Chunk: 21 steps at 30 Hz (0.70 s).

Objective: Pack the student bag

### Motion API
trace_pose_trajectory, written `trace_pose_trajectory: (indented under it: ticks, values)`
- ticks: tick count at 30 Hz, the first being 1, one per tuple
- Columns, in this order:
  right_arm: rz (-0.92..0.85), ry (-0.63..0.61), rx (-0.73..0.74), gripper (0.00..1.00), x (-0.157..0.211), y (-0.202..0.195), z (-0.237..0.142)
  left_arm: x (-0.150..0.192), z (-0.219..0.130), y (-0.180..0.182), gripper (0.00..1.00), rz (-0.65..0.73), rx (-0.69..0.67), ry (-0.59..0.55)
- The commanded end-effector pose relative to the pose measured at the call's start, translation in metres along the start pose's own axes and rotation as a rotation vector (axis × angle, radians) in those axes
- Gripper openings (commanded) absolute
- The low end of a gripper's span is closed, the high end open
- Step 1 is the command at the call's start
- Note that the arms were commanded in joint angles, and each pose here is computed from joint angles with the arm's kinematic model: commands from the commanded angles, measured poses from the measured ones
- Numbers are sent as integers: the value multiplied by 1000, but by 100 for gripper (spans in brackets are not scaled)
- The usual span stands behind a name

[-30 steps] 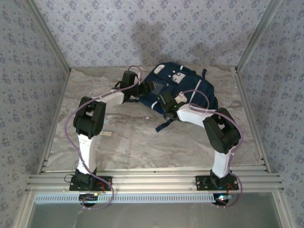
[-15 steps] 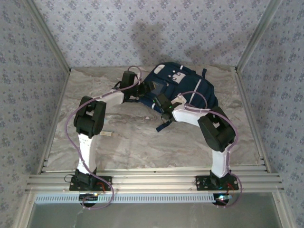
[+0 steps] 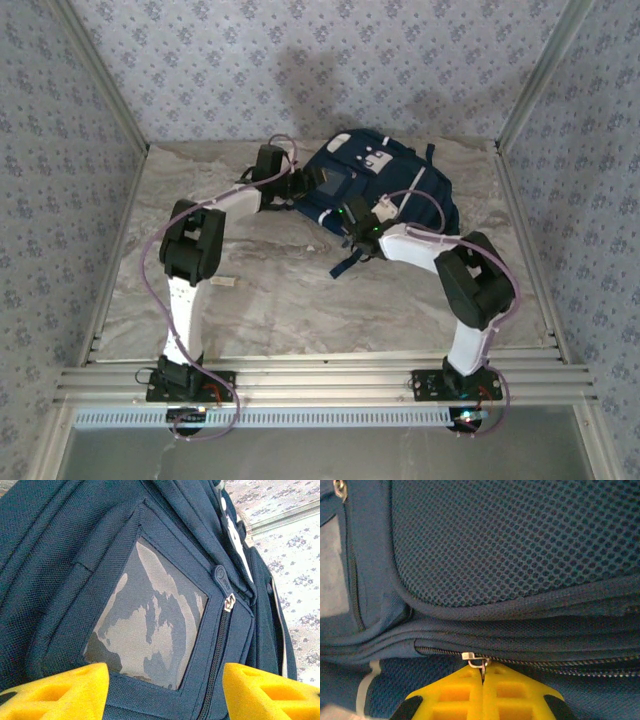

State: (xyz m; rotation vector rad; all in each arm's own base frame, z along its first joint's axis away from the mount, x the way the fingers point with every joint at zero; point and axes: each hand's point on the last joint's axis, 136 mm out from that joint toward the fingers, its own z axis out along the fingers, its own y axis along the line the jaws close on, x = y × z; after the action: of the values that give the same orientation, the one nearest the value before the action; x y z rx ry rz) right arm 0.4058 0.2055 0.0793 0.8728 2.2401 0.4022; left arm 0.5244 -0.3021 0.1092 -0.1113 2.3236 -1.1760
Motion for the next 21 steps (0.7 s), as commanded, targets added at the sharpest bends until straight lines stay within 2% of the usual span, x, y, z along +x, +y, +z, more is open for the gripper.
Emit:
trace_pose_trajectory:
  ticks: [1,5,10,13,21]
  values:
    - [-97,62,-13,0,-6,-8,-9,-6,5,37,62,-32,-87,-3]
    - [-119,79,-30,0,-12,-13,-14,-8,8,40,62,-36,-92,-3]
    - [-236,232,-39,0,-3,-16,-23,-7,12,46,62,-38,-108,8]
    - [-324,317,-23,0,3,-30,-32,-9,14,50,62,-35,-121,14]
    - [-514,405,62,0,-4,-70,-61,-16,10,55,62,-21,-145,9]
